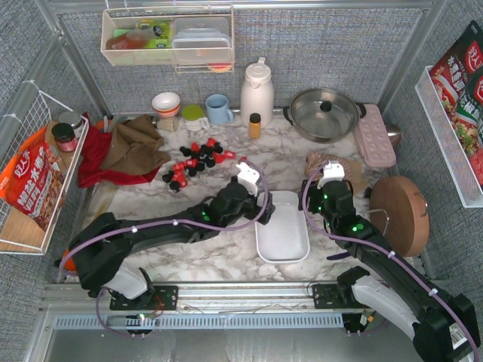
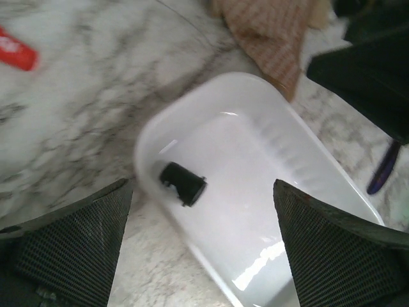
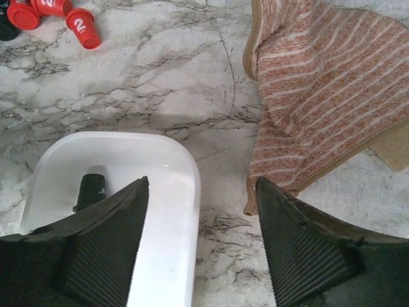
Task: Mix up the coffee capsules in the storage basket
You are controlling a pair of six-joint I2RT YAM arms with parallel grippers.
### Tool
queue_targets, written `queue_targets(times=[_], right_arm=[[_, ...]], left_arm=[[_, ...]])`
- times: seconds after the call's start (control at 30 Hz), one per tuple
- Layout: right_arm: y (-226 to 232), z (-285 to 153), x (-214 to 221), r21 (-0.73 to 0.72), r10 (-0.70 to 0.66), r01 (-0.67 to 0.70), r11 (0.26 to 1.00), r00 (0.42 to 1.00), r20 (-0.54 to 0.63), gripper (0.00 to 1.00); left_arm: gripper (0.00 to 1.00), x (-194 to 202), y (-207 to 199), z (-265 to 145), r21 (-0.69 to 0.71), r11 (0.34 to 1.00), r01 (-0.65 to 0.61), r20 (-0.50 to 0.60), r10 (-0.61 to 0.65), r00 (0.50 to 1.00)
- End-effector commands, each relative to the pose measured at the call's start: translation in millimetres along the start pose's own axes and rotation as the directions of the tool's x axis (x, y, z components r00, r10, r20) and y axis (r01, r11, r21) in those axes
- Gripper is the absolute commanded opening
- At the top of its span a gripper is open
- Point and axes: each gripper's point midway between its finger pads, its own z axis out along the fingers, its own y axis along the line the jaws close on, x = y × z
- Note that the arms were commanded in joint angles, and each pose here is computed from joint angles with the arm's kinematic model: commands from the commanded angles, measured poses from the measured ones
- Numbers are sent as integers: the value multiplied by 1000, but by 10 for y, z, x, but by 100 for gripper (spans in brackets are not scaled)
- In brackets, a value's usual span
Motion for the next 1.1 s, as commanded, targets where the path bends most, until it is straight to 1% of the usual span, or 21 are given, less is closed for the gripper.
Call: queue_targets(times=[0.0, 0.03, 0.13, 0.2, 0.23, 0.3, 0.4, 0.47, 0.57, 0.6, 0.67, 0.77, 0.83, 0.93, 1.07], right_arm=[[-51, -4, -109, 34, 17, -19, 999, 999, 44, 82], [-67, -9, -114, 43, 23, -25, 999, 999, 49, 98], [-189, -17, -88, 108, 81, -89, 990, 994, 70, 99], [-293, -25, -62, 159, 130, -143, 977, 987, 91, 99], [-311, -29, -56, 163, 145, -160, 974, 985, 98, 99], [-299, -37, -72, 146, 153, -168, 975, 982, 111, 99], [-285, -44, -81, 135, 154, -170, 976, 981, 118, 99], [-276, -39, -73, 130, 154, -169, 977, 981, 117, 99], [-248, -27, -69, 115, 154, -166, 979, 982, 110, 99], [-240, -26, -70, 111, 153, -165, 980, 982, 108, 99], [-232, -27, -66, 106, 150, -161, 981, 983, 104, 98], [-226, -34, -73, 102, 150, -161, 982, 983, 106, 98], [-219, -35, -75, 97, 151, -161, 982, 983, 107, 98], [-208, -31, -75, 92, 150, -159, 983, 983, 105, 98], [-194, -22, -63, 86, 148, -157, 984, 984, 98, 97]], left_arm=[[99, -260, 456, -212, -245, 966, 82, 148, -47, 988], [99, -261, 583, -287, -304, 948, 94, 164, -45, 985], [99, -206, 980, -532, -481, 865, 144, 181, -62, 982], [99, -127, 1265, -737, -594, 783, 186, 196, -83, 977], [99, -90, 1382, -822, -625, 752, 213, 206, -104, 973], [99, 78, 1640, -977, -669, 697, 257, 195, -169, 966], [99, 260, 2049, -1227, -717, 594, 364, 240, -280, 930], [96, 377, 2288, -1391, -756, 528, 387, 260, -301, 918], [91, 457, 2574, -1554, -783, 454, 426, 292, -336, 895], [89, 482, 2652, -1580, -785, 440, 437, 296, -352, 888], [85, 526, 2779, -1587, -784, 435, 443, 288, -378, 880], [83, 577, 2946, -1580, -795, 427, 430, 260, -401, 878], [82, 571, 3016, -1528, -795, 443, 416, 235, -408, 882], [80, 505, 3060, -1411, -773, 488, 406, 212, -404, 890], [80, 417, 3137, -1328, -772, 506, 385, 196, -387, 901]])
